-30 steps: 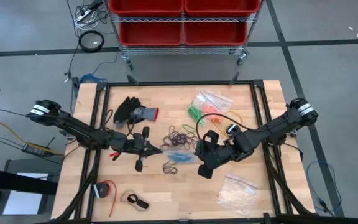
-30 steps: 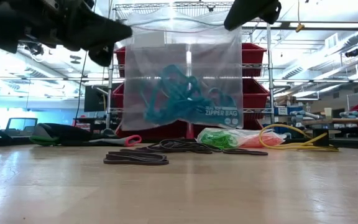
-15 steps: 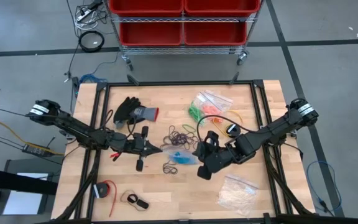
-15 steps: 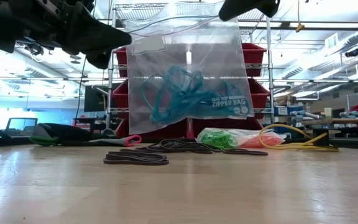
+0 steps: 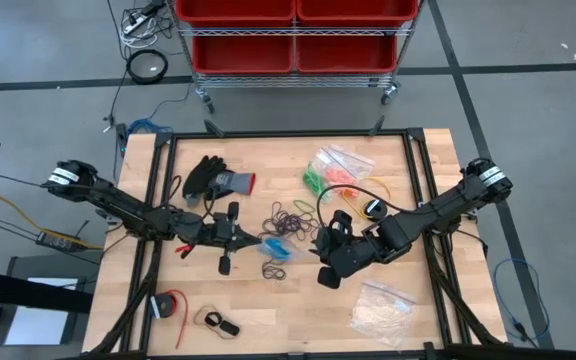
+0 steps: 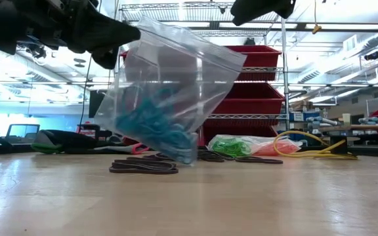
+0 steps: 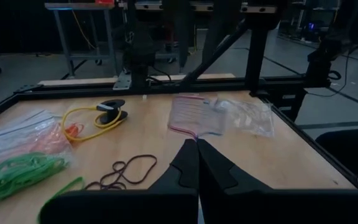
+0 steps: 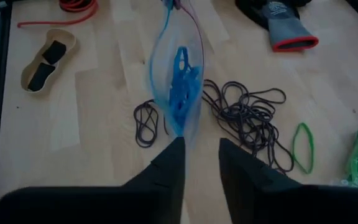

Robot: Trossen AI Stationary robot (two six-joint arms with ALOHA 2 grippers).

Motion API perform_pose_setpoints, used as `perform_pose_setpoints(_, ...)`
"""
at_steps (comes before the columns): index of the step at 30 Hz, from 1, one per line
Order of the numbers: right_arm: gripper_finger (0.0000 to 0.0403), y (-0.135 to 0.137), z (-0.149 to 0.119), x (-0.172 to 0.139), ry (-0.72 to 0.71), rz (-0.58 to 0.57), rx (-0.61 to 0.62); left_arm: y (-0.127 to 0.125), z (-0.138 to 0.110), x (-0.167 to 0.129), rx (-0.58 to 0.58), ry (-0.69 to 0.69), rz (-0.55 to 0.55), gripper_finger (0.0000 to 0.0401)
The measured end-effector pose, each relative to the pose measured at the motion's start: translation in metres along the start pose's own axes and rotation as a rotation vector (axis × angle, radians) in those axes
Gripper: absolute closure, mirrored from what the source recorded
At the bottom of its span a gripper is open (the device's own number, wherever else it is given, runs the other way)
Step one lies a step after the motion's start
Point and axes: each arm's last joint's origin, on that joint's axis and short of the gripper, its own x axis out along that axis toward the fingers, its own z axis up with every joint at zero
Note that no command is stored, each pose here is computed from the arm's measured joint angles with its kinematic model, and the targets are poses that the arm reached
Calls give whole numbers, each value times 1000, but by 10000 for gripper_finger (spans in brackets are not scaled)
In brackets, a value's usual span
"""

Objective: Sort rubber bands
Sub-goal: Close the transparent zip bag

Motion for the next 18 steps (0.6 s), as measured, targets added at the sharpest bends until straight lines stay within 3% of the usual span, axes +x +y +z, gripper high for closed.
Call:
perform_pose_setpoints(6,265,2,2,0,-19,17,13,-1,-1,0,1,6,-22,401)
perform_pose_setpoints(12,245,10,16,-2,-144,114,-27,-2,8,4,1,-12,-34,401)
perform_pose_setpoints(18,246,5,5,1,-41,58,-86,-3,12,9,38,48,-34,401)
